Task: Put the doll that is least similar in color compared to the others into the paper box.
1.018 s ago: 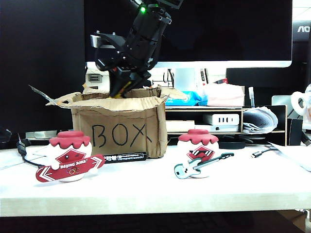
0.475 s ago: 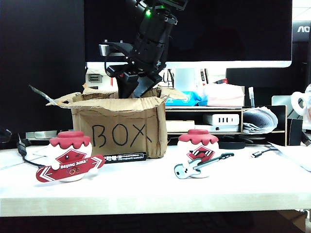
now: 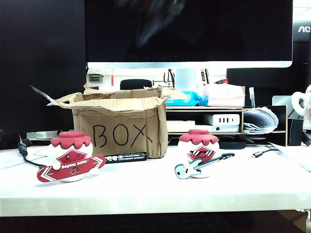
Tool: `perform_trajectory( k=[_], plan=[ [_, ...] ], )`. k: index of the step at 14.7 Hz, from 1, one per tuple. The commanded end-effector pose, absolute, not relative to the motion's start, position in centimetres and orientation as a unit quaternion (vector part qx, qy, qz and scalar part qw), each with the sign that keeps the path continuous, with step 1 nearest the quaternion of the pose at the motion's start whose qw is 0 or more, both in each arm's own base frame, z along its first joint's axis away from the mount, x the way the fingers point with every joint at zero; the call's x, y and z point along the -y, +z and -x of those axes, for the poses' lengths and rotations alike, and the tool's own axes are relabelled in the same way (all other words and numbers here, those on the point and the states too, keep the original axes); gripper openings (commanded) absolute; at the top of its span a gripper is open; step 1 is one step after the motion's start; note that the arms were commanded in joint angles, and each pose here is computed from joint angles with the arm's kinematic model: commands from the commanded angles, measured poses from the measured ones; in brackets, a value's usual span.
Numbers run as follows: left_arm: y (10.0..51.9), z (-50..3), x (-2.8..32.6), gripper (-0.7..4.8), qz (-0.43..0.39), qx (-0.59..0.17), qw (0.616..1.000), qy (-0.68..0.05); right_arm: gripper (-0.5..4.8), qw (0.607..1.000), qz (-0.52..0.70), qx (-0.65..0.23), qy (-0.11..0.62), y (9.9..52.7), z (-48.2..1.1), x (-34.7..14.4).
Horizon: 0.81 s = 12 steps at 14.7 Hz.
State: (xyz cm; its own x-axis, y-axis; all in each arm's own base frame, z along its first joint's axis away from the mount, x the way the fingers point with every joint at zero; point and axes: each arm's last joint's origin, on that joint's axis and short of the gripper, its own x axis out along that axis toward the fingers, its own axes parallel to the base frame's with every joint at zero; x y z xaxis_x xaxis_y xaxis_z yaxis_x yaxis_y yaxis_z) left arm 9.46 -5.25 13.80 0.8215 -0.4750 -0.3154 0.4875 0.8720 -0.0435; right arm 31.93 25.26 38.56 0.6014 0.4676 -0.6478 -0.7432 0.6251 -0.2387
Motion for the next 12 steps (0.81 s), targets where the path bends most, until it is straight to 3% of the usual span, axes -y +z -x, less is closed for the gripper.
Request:
perform_trajectory(
  k=[1, 6, 12],
  plan=[
    [14.1, -10.2, 3.5, -0.05, -0.004, -0.149, 0.974, -0.168, -0.08, 0.848, 0.246, -0.308, 0.354, 41.2, -28.6, -22.7],
    [15.5, -10.0, 0.5, -0.05, 0.018, -0.061, 0.997, -0.032, -0.08, 0.853, 0.221, -0.314, 0.355, 43.6, -23.8, -19.9],
    [16.0, -9.7, 0.1, -0.05, 0.019, -0.032, 0.999, -0.014, -0.08, 0.878, 0.163, -0.269, 0.362, 40.9, -16.0, -14.7]
  ],
)
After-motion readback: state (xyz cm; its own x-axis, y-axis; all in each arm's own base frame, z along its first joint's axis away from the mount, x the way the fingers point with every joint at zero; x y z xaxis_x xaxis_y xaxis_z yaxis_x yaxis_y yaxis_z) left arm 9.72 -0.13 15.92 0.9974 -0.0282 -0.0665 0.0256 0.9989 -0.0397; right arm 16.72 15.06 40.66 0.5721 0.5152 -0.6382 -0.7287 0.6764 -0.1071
